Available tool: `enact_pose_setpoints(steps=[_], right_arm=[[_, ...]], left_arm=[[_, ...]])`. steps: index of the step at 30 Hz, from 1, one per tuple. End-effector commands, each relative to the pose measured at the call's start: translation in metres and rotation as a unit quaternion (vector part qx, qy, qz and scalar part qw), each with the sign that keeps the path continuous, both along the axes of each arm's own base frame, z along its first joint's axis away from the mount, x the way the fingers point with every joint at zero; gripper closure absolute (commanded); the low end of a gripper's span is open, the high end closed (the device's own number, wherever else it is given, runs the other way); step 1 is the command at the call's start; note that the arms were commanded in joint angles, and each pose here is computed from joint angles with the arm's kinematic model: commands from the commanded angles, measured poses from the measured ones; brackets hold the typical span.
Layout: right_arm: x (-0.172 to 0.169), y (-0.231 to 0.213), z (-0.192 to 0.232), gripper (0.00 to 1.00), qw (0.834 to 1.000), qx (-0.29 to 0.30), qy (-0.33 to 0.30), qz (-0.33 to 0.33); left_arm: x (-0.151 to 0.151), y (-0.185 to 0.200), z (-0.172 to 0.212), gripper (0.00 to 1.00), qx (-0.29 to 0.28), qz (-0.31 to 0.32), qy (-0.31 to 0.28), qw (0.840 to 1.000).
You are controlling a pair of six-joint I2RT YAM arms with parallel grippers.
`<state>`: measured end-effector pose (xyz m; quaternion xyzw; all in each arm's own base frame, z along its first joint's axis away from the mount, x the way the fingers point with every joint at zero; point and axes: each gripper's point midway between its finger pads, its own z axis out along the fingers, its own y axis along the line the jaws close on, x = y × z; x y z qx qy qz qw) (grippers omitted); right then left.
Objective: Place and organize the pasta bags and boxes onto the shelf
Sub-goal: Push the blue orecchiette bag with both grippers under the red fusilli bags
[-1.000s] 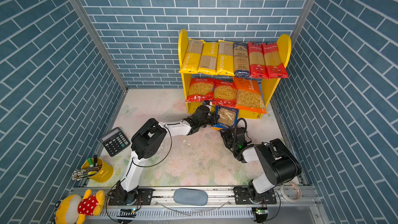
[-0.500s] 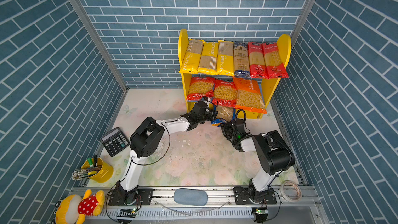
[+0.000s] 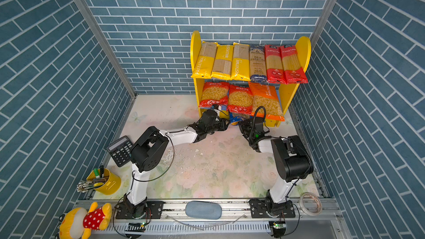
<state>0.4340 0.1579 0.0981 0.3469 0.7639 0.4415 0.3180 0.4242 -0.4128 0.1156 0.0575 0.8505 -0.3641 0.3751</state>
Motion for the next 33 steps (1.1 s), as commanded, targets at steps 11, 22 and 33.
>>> enact_pose_setpoints(steps=[11,22,33], right_arm=[[0.002,0.006,-0.021,1.0,1.0,0.004,-0.015,0.023],[0.045,0.017,-0.002,0.99,0.998,0.014,-0.052,0.033],[0.026,0.016,-0.041,0.7,0.998,0.034,-0.015,0.055]], left_arm=[[-0.026,0.014,-0.004,0.57,-0.002,0.001,0.005,1.0],[-0.043,0.03,0.0,0.57,0.023,0.004,-0.004,1.0],[-0.051,0.036,-0.009,0.57,0.024,0.004,0.006,1.0]])
